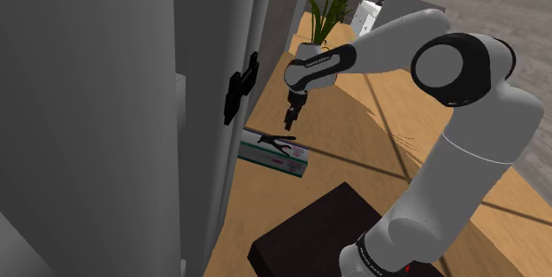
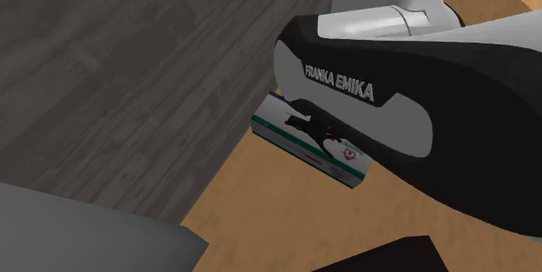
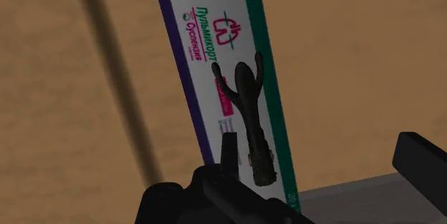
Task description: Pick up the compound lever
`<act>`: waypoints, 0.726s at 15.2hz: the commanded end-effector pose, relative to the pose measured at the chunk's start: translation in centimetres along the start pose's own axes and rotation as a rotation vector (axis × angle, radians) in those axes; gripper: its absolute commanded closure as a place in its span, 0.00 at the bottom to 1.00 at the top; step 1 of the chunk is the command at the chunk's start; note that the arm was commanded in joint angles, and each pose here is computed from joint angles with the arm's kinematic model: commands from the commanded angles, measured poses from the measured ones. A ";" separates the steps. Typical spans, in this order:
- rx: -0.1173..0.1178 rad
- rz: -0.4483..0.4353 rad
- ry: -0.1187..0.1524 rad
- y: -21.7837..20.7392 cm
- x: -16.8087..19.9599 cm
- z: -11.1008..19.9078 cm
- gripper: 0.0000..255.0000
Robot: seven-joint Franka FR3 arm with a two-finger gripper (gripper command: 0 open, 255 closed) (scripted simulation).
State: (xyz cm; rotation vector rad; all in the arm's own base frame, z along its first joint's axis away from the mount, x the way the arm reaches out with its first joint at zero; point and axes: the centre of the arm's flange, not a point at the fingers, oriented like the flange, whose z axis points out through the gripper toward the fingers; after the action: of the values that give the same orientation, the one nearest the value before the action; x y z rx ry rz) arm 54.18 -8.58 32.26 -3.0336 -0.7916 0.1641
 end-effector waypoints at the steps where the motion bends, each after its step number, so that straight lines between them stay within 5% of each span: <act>1: 0.008 -0.045 -0.016 0.8 1.4 2.3 0.00; 6: 0.028 -0.153 -0.056 2.2 5.3 8.0 0.00; 11: 0.028 -0.155 -0.057 2.3 5.6 10.2 0.00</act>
State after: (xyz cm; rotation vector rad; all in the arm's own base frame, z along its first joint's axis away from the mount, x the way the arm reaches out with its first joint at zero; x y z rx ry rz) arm 59.13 -8.02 22.07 -2.9375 -1.0142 0.2591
